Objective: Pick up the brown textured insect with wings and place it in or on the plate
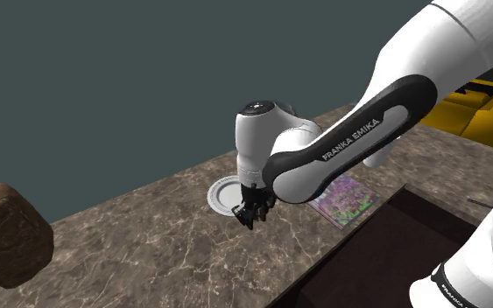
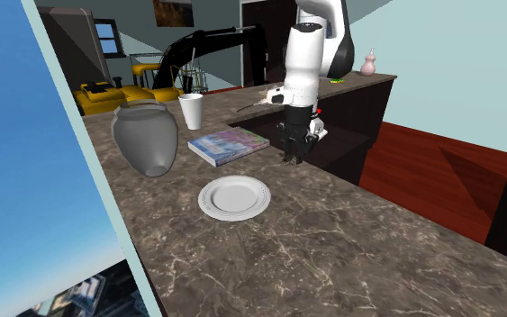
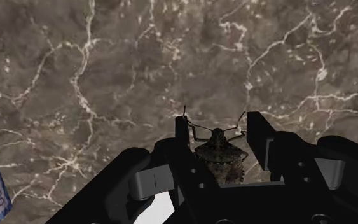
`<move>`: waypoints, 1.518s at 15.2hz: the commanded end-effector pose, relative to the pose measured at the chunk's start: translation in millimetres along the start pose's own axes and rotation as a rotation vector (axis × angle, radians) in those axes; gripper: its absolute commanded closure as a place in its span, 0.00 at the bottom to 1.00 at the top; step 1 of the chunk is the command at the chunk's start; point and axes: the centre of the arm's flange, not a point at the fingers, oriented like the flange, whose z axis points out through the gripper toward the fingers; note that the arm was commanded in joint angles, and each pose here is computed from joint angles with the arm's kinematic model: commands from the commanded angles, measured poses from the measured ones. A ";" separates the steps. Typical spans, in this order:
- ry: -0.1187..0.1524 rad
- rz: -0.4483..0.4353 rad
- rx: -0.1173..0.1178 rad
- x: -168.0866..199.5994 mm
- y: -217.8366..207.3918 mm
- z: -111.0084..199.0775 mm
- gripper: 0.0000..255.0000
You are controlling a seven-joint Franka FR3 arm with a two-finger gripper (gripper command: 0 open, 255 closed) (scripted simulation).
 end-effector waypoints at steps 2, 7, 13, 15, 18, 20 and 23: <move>0.000 -0.001 -0.001 39.4 9.8 0.1 1.00; 0.000 -0.001 -0.001 103.5 25.3 1.7 1.00; 0.000 -0.001 -0.001 180.5 43.8 3.7 1.00; 0.000 -0.001 -0.001 183.6 44.5 9.0 1.00; 0.000 -0.001 -0.001 183.7 44.2 24.9 1.00; 0.000 -0.001 -0.001 183.8 44.1 35.4 1.00; 0.000 -0.001 -0.001 183.9 43.8 51.3 1.00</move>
